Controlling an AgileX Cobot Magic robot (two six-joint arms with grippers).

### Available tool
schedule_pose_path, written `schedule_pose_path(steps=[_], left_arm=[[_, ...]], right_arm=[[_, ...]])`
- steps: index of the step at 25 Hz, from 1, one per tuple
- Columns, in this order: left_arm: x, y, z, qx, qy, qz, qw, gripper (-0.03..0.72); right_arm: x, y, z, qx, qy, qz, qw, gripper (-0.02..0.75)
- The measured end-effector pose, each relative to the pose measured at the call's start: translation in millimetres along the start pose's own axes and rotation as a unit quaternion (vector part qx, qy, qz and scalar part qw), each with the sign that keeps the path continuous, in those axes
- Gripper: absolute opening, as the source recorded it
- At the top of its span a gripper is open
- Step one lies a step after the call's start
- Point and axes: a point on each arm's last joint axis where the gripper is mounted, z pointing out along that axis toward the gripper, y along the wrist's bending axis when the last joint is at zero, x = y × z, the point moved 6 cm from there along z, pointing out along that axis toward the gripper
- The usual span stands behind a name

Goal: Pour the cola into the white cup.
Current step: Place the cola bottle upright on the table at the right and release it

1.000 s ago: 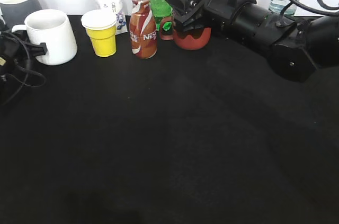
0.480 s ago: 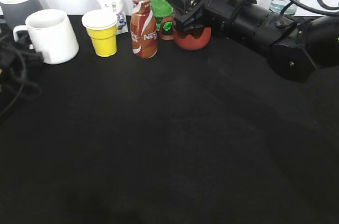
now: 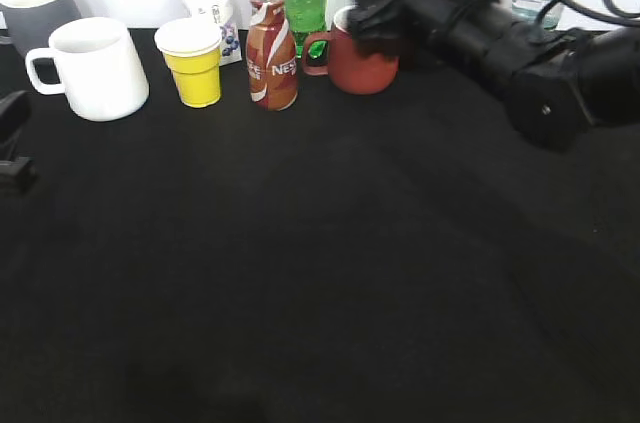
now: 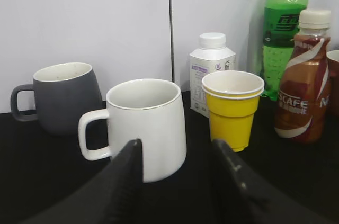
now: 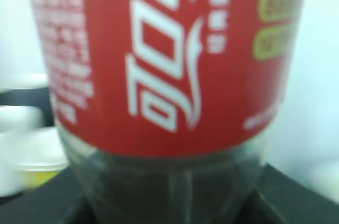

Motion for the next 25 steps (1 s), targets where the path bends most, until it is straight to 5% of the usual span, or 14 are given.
schedule_pose_path(steps=[4, 7, 18, 22, 25], left_arm=[[0, -1.9, -1, 0.003, 0.000, 0.000, 1.000, 0.319], [0, -2.7, -1, 0.006, 0.000, 0.001, 1.000, 0.319], [0, -9.2, -1, 0.027, 0.001, -0.003, 1.000, 0.319], [0, -9.2, -1, 0.028, 0.001, -0.003, 1.000, 0.319], [0, -11.9, -1, 0.037, 0.001, 0.000, 0.999, 0.319]], right_arm=[[2, -77, -11, 0.110, 0.010, 0.000, 0.994, 0.377], [3, -111, -20, 0.155, 0.010, 0.006, 0.988, 0.377], [106, -122, -17, 0.174, 0.010, 0.004, 0.985, 0.379], [104, -125, -18, 0.184, 0.001, 0.005, 0.983, 0.581], [98, -122, -32, 0.188, 0.006, 0.007, 0.982, 0.620]])
